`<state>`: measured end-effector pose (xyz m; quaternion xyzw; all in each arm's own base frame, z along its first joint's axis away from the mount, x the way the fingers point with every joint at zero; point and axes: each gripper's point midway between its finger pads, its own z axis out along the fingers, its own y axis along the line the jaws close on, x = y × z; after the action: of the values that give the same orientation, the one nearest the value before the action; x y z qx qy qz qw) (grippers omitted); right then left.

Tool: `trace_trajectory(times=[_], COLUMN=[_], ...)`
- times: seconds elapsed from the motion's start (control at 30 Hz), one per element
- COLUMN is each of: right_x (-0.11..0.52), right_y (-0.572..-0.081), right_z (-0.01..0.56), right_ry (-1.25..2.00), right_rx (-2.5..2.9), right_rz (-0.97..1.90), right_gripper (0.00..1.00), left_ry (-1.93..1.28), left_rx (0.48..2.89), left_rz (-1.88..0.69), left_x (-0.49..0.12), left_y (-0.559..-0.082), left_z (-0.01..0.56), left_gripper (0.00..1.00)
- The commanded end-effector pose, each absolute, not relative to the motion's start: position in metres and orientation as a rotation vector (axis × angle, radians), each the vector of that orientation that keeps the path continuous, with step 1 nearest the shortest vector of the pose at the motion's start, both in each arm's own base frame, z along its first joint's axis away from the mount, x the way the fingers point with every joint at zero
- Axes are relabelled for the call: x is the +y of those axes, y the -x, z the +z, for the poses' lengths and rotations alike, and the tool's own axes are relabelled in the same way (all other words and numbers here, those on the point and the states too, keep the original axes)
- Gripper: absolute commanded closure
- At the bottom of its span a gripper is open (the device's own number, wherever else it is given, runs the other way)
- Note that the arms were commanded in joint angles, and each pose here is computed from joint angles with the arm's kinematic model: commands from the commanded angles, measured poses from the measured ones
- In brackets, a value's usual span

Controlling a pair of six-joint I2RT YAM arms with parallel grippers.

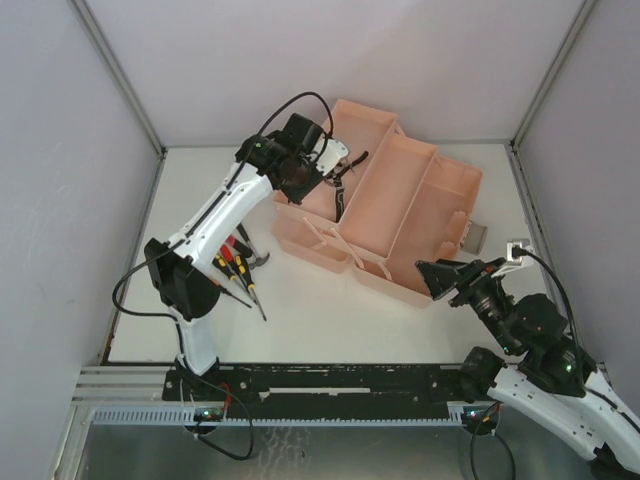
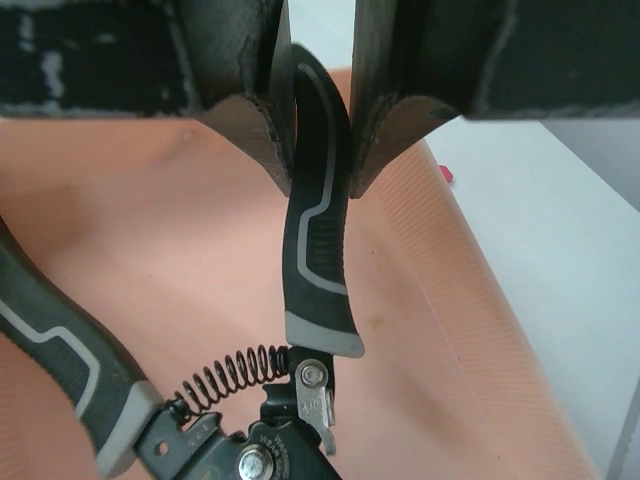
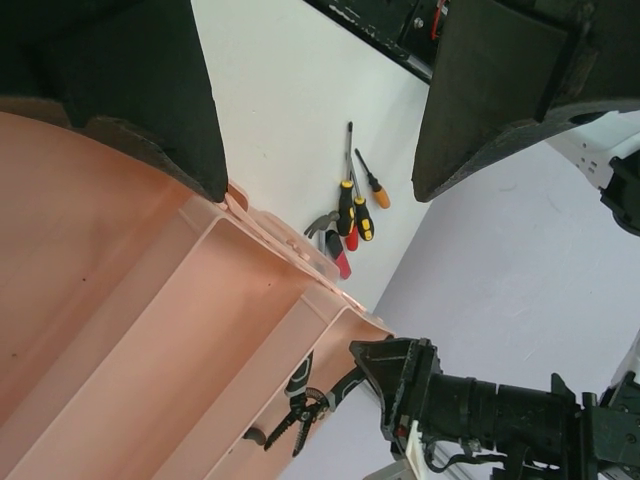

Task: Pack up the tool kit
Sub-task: Place the pliers at the center of the board.

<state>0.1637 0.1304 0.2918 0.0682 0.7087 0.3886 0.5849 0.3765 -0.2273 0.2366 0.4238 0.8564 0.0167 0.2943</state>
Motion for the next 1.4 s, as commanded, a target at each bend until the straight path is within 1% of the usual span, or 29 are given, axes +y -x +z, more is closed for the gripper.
trace_trajectory(times=[0.0, 0.13, 0.33, 0.47, 0.63, 0.67, 0.73, 0.8, 0.9, 1.0, 1.13, 1.2, 1.23, 1.37], right_x=[0.123, 0.122, 0.119, 0.117, 0.116, 0.116, 0.115, 0.113, 0.110, 0.106, 0.100, 0.095, 0.094, 0.090], right_y=[-0.162, -0.161, -0.159, -0.158, -0.156, -0.156, -0.156, -0.154, -0.154, -0.154, -0.153, -0.152, -0.152, -0.151], right_z=[0.306, 0.305, 0.306, 0.305, 0.304, 0.304, 0.303, 0.304, 0.303, 0.303, 0.303, 0.303, 0.304, 0.303], right_ry=[-0.192, -0.198, -0.213, -0.218, -0.217, -0.216, -0.219, -0.233, -0.243, -0.257, -0.272, -0.288, -0.294, -0.307], right_rx=[1.612, 1.616, 1.608, 1.610, 1.610, 1.611, 1.612, 1.605, 1.603, 1.596, 1.585, 1.575, 1.571, 1.563], right_rz=[0.923, 0.925, 0.931, 0.932, 0.936, 0.935, 0.935, 0.943, 0.936, 0.927, 0.917, 0.913, 0.912, 0.911], right_gripper=[0.25, 0.25, 0.25, 0.25, 0.25, 0.25, 0.25, 0.25, 0.25, 0.24, 0.24, 0.23, 0.23, 0.23], left_ry=[-1.113, -1.093, -1.099, -1.091, -1.021, -1.015, -1.027, -1.049, -1.070, -1.076, -1.094, -1.093, -1.086, -1.061], left_rx=[2.203, 2.198, 2.175, 2.190, 2.120, 2.104, 2.114, 2.157, 2.224, 2.240, 2.257, 2.270, 2.276, 2.270], left_rz=[-0.023, -0.009, -0.049, -0.055, -0.117, -0.137, -0.166, -0.157, -0.131, -0.131, -0.147, -0.147, -0.138, -0.141], left_x=[-0.234, -0.230, -0.233, -0.233, -0.237, -0.240, -0.240, -0.238, -0.236, -0.238, -0.242, -0.243, -0.243, -0.244], left_y=[-0.373, -0.372, -0.367, -0.367, -0.365, -0.365, -0.365, -0.366, -0.368, -0.371, -0.373, -0.375, -0.377, -0.384], left_z=[0.274, 0.280, 0.287, 0.284, 0.303, 0.304, 0.300, 0.291, 0.278, 0.271, 0.262, 0.257, 0.255, 0.257], left_gripper=[0.73, 0.71, 0.63, 0.62, 0.59, 0.60, 0.67, 0.69, 0.65, 0.58, 0.57, 0.59, 0.63, 0.81])
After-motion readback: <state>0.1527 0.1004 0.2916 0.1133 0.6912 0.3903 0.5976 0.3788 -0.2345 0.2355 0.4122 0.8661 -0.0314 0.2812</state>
